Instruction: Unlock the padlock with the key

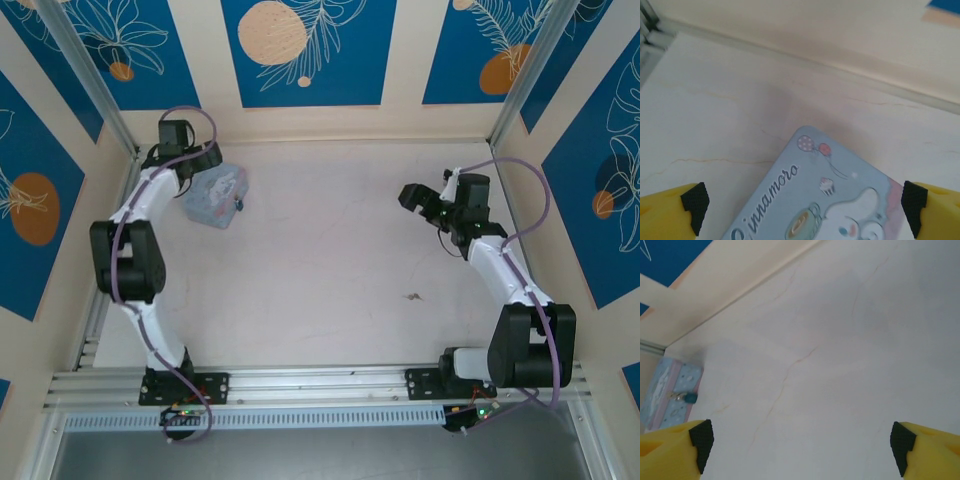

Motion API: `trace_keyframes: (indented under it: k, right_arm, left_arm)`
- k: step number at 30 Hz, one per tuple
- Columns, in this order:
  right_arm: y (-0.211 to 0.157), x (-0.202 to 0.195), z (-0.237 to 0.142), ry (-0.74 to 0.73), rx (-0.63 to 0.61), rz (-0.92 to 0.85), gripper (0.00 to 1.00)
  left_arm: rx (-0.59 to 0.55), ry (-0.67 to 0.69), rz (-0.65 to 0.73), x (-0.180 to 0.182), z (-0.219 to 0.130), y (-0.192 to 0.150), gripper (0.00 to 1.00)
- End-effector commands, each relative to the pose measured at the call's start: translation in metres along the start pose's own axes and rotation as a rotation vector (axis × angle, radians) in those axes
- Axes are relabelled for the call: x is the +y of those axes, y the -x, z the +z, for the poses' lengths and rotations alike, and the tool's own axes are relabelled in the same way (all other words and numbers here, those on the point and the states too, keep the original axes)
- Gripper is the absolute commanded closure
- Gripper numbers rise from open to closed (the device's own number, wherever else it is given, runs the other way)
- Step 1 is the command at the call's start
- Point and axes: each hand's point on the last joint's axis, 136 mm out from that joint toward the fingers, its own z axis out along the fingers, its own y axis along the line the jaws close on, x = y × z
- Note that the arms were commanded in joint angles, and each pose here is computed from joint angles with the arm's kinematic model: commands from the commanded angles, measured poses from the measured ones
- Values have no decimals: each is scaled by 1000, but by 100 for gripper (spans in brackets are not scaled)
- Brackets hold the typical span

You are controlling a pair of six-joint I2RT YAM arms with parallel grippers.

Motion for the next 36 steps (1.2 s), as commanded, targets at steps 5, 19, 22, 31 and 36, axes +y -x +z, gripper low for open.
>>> trace_keyframes:
  k: [5,19,22,31,36]
  right_arm:
    - [-47,21,-8,70,168,133,8]
    - [-65,16,-12,18,200,159,8]
    - [-70,13,-12,10,209,168,7]
    - [-70,-1,-8,-46,228,172,6]
    - [-49,-9,13,-93,236,153,6]
  left_arm:
    - [243,32,-41,12,51,-34,0]
    - [449,-449,28,-147,28,-100,0]
    - [450,-565,64,-209,-7,-130,0]
    - [311,-516,32,-263,-88,-150,0]
    - [292,-490,-18,-228,-124,-159,0]
